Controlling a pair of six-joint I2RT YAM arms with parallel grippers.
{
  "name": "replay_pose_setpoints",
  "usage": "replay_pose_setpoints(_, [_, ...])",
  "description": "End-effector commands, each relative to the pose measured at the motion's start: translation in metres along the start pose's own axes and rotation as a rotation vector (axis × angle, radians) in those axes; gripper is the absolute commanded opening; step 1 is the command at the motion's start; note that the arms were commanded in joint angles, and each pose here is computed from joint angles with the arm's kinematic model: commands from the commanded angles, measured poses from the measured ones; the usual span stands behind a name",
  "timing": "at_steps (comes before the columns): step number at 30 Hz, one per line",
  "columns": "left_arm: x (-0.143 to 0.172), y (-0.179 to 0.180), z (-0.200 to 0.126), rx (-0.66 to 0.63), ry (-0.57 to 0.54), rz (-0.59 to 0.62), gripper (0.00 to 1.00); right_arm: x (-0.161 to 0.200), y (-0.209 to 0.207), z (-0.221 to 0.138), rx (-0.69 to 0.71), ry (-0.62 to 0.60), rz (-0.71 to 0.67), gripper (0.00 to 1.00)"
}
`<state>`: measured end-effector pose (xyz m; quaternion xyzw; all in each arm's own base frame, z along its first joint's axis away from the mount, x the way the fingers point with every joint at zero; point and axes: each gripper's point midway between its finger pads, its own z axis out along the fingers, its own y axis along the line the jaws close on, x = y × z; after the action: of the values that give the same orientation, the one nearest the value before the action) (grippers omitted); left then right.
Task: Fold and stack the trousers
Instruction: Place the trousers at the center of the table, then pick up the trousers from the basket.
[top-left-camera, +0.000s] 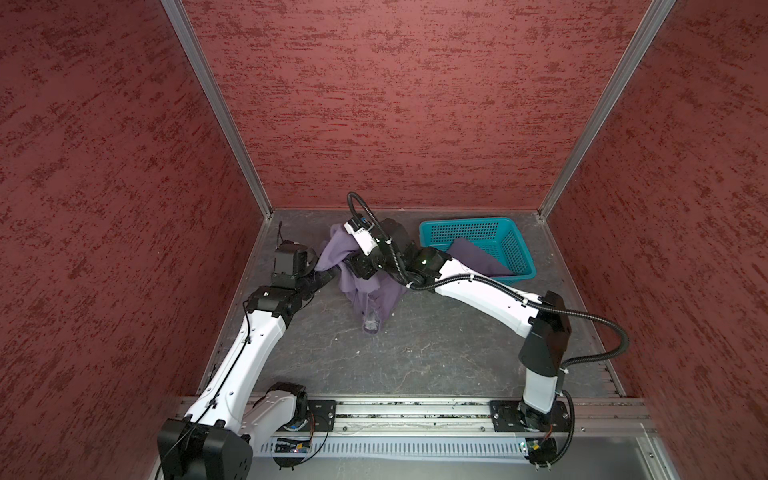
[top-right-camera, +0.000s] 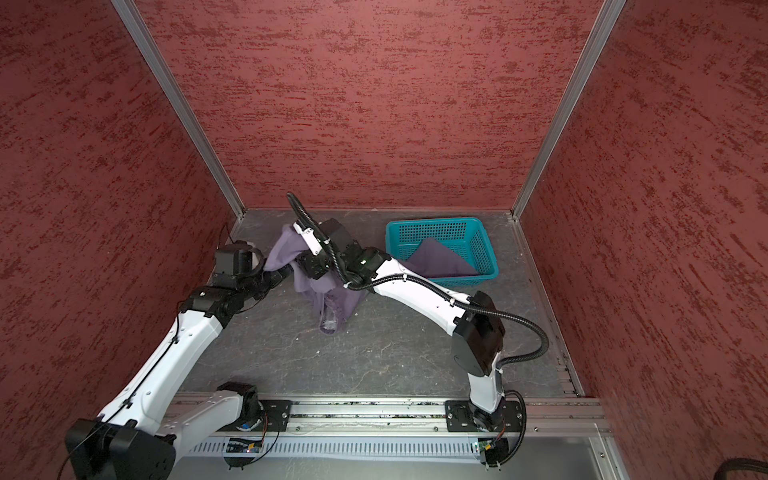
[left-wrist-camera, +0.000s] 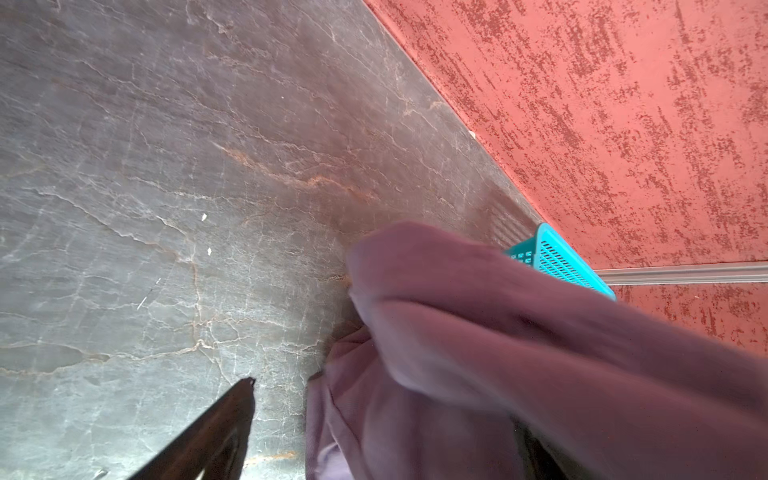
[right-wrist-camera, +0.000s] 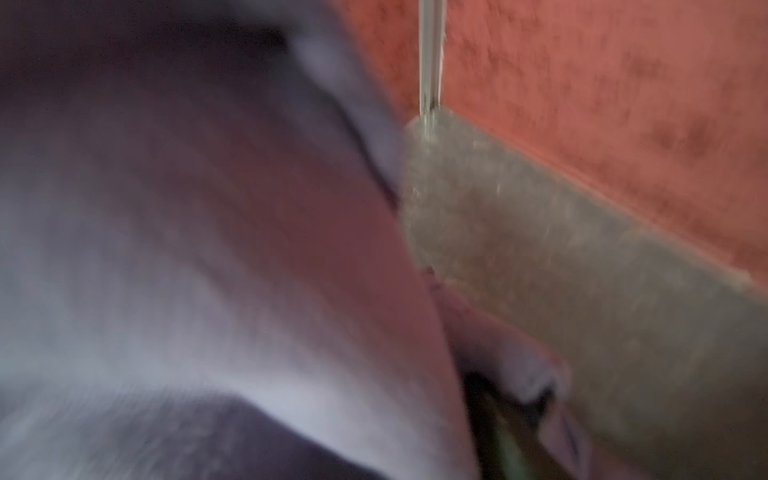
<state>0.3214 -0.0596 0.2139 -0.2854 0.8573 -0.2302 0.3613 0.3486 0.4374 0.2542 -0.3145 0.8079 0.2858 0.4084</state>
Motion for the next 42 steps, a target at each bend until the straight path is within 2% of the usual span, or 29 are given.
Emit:
replay_pose_setpoints(1, [-0.020, -0.011, -0.002, 0.011, -0.061, -0.003, 0.95, 0.006, -0.039, -0.035, -0.041, -0.020, 0.224, 0.72])
replay_pose_setpoints(6, [-0.018, -0.030, 0.011, 0.007, -0.042, 0.047, 0.95, 0.020, -0.112, -0.095, 0.095, -0.090, 0.350, 0.75])
replay_pose_setpoints(10, [0.009, -0.081, 0.032, 0.083, 0.034, 0.194, 0.95, 0.043, -0.171, -0.132, 0.309, -0.084, 0.424, 0.72])
replay_pose_setpoints(13, [0.045, -0.133, 0.051, 0.176, 0.139, 0.336, 0.97, 0.070, -0.214, -0.150, 0.427, -0.046, 0.540, 0.64])
replay_pose_setpoints(17, [0.100, -0.184, 0.080, 0.229, 0.294, 0.511, 0.99, 0.091, -0.247, -0.176, 0.470, -0.053, 0.676, 0.49])
replay_pose_setpoints(22, [0.156, -0.221, 0.101, 0.240, 0.403, 0.650, 0.99, 0.114, -0.270, -0.191, 0.500, -0.047, 0.735, 0.29])
replay_pose_setpoints(27, [0.188, -0.227, 0.120, 0.185, 0.457, 0.733, 1.00, 0.130, -0.283, -0.200, 0.533, -0.039, 0.756, 0.29])
replay_pose_setpoints(34, [0.199, -0.200, 0.151, -0.004, 0.485, 0.798, 0.94, 0.142, -0.293, -0.202, 0.521, -0.041, 0.790, 0.29])
replay_pose_setpoints(39, [0.204, -0.193, 0.162, -0.050, 0.477, 0.833, 0.73, 0.144, -0.297, -0.198, 0.502, -0.046, 0.812, 0.30])
replay_pose_setpoints(42, [0.203, -0.193, 0.166, -0.066, 0.469, 0.840, 0.55, 0.144, -0.297, -0.196, 0.483, -0.048, 0.822, 0.31])
